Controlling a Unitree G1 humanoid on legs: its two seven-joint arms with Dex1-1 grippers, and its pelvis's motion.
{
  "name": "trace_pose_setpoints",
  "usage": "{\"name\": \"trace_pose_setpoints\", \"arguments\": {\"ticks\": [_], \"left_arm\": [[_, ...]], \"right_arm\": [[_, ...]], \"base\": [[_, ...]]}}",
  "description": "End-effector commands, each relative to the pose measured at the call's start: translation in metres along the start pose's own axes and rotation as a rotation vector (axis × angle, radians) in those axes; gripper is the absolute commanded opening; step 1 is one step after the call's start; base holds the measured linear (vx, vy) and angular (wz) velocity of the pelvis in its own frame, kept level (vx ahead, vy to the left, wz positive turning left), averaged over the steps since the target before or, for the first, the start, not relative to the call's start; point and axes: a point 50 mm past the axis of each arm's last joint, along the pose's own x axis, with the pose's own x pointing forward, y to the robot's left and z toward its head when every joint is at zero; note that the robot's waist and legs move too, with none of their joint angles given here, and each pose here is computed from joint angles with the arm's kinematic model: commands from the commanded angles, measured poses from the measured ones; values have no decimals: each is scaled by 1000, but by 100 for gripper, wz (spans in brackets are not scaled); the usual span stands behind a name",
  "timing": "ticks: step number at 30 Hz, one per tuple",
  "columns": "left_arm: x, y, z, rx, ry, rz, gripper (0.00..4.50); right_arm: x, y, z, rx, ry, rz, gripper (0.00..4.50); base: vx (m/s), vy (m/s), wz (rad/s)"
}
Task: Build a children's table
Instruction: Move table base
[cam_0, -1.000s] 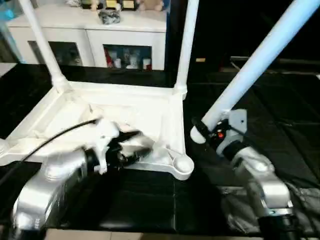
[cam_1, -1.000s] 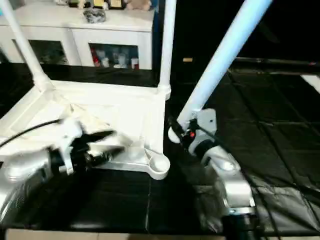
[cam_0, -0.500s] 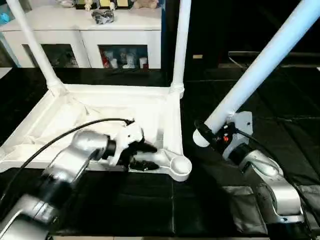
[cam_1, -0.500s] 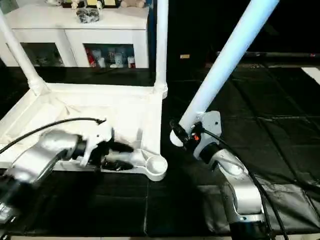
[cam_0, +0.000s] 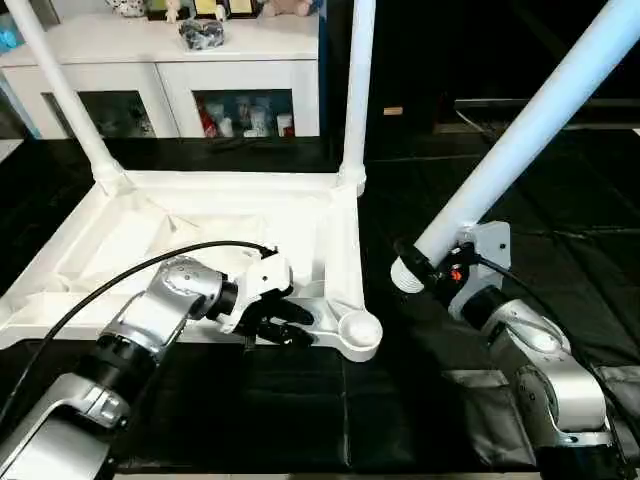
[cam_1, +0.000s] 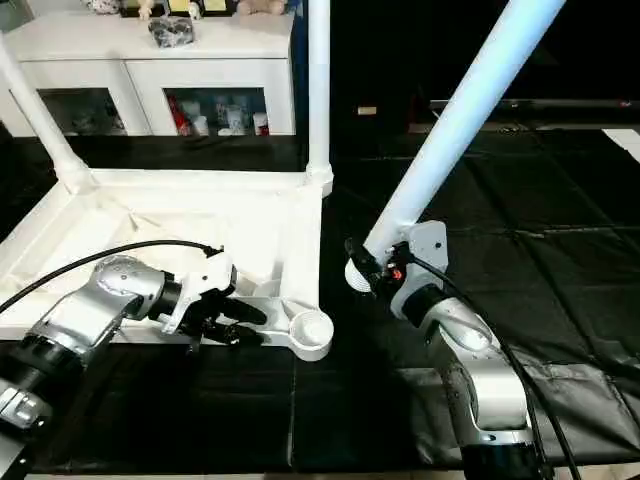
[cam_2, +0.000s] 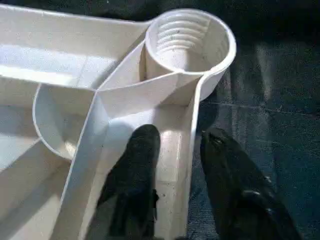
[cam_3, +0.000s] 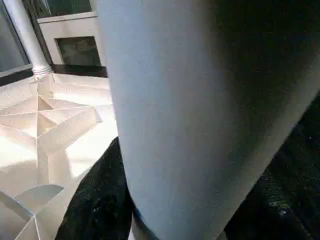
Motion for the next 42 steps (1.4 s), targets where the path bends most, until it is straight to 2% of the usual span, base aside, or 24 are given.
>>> {"name": "trace_pose_setpoints", "arguments": {"ticks": [1, 9, 10, 13, 20, 21, 23, 30, 33, 35, 36, 37, 40, 42], "left_arm": [[-1, 4, 3, 23, 18, -5, 102], [1, 6, 1, 29, 37, 3, 41], [1, 7, 1, 29, 38, 6, 16], [-2, 9, -1, 23, 58, 27, 1], [-6, 17, -9, -143, 24, 133, 0], [-6, 17, -9, -143, 24, 133, 0], [-5, 20, -14, -247, -3, 247, 0], [5, 12, -18, -328, -2, 282, 0], [9, 10, -13, -323, 1, 293, 0], [9, 8, -5, -209, -10, 280, 0], [9, 8, -5, -207, -10, 279, 0], [8, 5, -3, -151, -8, 262, 0], [4, 2, -1, -103, -25, 257, 0], [3, 0, 0, -99, -36, 247, 0]], "right_arm": [[-1, 2, 5, 4, -16, -1, 192], [2, 6, 4, 9, -13, 10, 192], [2, 6, 3, 9, -12, 12, 192], [4, 7, 3, 8, -9, 20, 192], [8, 10, 3, 3, -1, 48, 192], [8, 10, 3, 3, -1, 48, 192], [12, 14, 5, -4, 1, 76, 192], [16, 21, 4, -1, 26, 120, 192], [24, 27, 5, 32, 38, 157, 192], [30, 30, 7, 34, 41, 192, 192], [31, 30, 7, 34, 41, 193, 192], [34, 32, 8, 28, 46, 206, 192], [41, 34, 11, -17, 26, 235, 192], [43, 34, 12, -15, 24, 228, 192]], "base": [[0, 0, 0], [0, 0, 0], [0, 0, 0], [0, 0, 0], [0, 0, 0], [0, 0, 0], [0, 0, 0], [0, 0, 0], [0, 0, 0], [0, 0, 0], [0, 0, 0], [0, 0, 0], [0, 0, 0], [0, 0, 0]]}}
